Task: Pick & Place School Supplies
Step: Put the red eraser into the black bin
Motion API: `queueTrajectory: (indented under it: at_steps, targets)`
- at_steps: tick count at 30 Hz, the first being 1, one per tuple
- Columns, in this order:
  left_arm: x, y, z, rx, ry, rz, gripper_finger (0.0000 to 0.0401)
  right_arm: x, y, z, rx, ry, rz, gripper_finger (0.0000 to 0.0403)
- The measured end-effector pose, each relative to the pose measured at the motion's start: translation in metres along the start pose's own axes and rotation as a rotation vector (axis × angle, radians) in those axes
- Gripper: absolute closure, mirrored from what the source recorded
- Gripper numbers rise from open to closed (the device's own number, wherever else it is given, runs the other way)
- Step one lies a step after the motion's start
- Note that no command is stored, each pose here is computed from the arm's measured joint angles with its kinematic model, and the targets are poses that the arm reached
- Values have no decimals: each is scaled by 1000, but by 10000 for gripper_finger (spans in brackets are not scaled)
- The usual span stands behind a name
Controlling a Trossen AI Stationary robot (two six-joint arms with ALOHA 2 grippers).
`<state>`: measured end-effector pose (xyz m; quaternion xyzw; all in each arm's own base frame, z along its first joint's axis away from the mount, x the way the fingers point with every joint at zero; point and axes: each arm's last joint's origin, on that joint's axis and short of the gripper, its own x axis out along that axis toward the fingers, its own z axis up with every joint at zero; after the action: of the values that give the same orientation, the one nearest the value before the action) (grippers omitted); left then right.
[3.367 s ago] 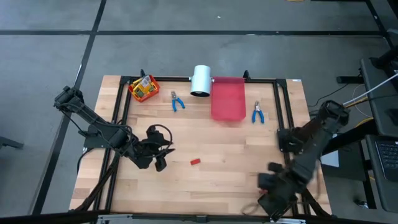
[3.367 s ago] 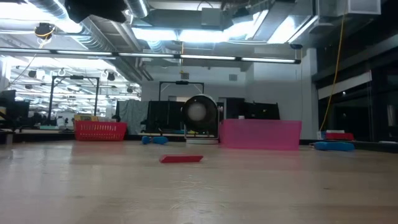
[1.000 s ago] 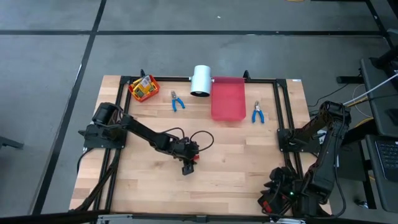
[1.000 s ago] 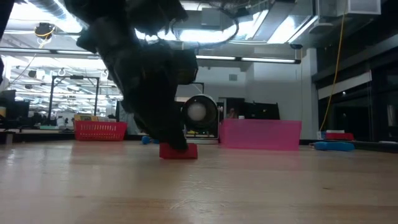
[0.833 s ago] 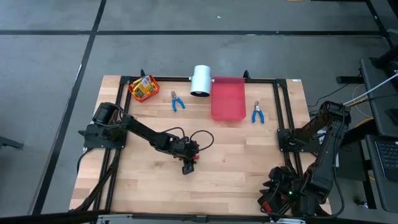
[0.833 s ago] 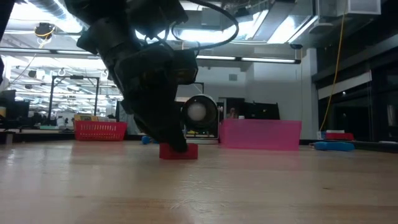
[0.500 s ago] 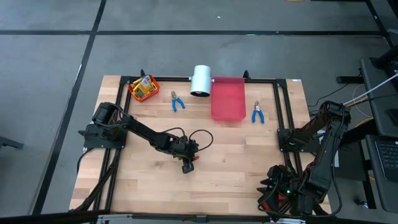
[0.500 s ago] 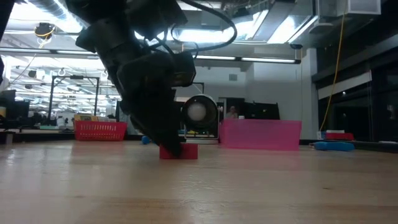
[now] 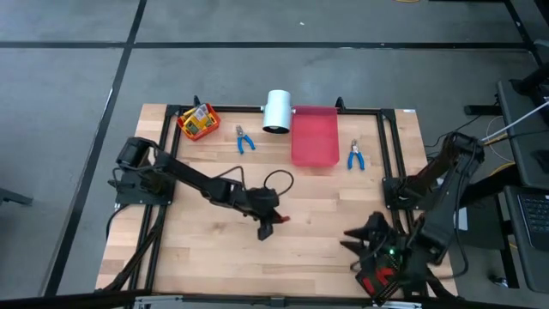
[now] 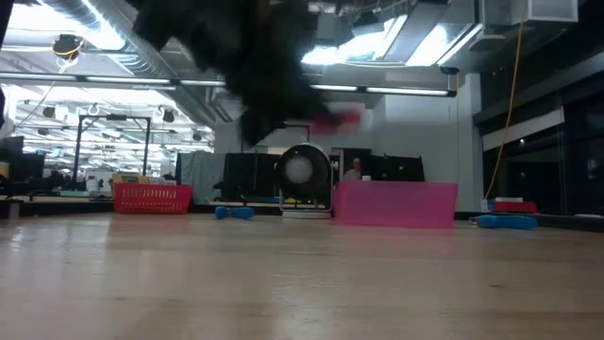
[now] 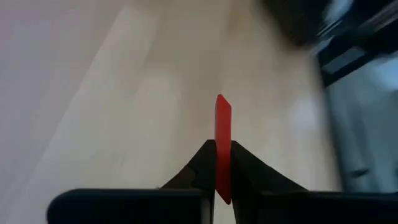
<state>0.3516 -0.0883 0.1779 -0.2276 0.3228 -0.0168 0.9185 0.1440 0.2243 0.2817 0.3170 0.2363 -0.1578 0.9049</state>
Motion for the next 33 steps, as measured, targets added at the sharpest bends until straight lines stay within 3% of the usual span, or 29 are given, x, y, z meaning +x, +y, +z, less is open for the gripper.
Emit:
queueTrajectory:
  at_steps: [6, 14, 20, 26, 33]
  targets:
    - [-20, -35, 51, 56, -159, -301, 385, 0, 1, 54, -37, -158, 41, 221]
    - [-43, -68, 102, 195, -319, -476, 385, 25, 1, 112, -144, -244, 36, 221]
    - [-45, -70, 107, 215, -332, -458, 385, 44, 1, 132, -184, -207, 95, 221]
    - [-40, -61, 104, 202, -316, -306, 385, 46, 10, 128, -159, -104, 235, 221]
    - [-40, -56, 108, 205, -346, -261, 385, 47, 13, 118, -153, -49, 254, 221]
